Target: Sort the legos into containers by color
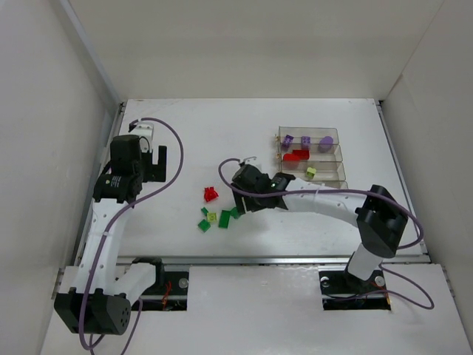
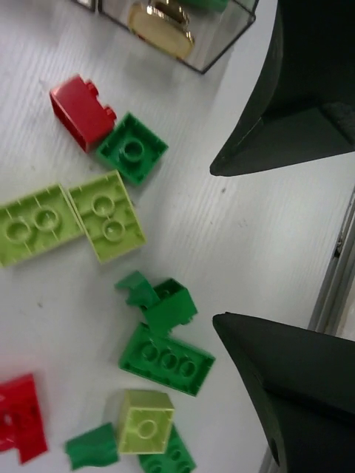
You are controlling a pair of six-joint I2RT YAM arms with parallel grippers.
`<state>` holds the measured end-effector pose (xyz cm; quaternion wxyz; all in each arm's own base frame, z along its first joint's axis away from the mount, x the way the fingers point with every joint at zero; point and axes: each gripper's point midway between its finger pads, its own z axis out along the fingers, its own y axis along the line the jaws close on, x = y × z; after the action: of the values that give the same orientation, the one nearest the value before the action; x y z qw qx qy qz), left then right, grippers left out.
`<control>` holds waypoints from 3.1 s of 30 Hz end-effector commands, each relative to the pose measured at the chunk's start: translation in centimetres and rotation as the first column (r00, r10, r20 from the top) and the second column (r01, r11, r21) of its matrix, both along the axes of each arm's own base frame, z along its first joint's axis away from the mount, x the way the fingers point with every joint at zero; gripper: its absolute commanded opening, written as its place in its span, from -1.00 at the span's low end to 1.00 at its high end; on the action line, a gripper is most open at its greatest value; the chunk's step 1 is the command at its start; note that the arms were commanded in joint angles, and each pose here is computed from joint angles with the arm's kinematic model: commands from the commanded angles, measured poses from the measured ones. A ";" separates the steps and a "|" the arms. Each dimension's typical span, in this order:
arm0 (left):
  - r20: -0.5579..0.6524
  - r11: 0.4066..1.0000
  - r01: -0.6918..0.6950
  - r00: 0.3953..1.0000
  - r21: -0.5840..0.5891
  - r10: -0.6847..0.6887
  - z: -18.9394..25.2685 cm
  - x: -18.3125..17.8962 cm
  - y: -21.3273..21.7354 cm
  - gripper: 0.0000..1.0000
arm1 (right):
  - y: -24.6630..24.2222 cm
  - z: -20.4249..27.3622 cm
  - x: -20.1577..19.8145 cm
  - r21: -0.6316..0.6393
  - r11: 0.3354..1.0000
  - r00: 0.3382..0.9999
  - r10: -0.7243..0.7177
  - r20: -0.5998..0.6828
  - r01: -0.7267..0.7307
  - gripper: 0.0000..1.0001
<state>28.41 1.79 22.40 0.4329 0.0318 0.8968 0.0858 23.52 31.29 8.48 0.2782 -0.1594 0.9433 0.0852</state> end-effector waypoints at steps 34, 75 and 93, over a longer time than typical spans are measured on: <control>0.064 0.998 0.055 0.997 -0.020 -0.054 1.5 -0.2 -0.9 0.95 | -2.6 -7.0 6.3 -0.036 0.927 0.927 -0.373 -0.043 0.372 0.31; 0.064 0.999 0.048 0.997 -0.015 -0.047 1.2 -0.3 -0.7 0.97 | -19.5 3.9 9.0 0.028 0.835 0.817 -0.544 0.188 0.550 0.22; 0.077 1.000 0.008 0.997 -0.012 -0.007 1.4 -0.2 -0.2 1.00 | -0.3 6.7 0.9 0.134 0.985 0.980 0.085 0.182 -0.110 0.86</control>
<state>28.05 1.40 22.95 0.4468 0.0411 0.8906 0.0738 24.68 28.16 15.42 0.3803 -0.1575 0.9040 0.1155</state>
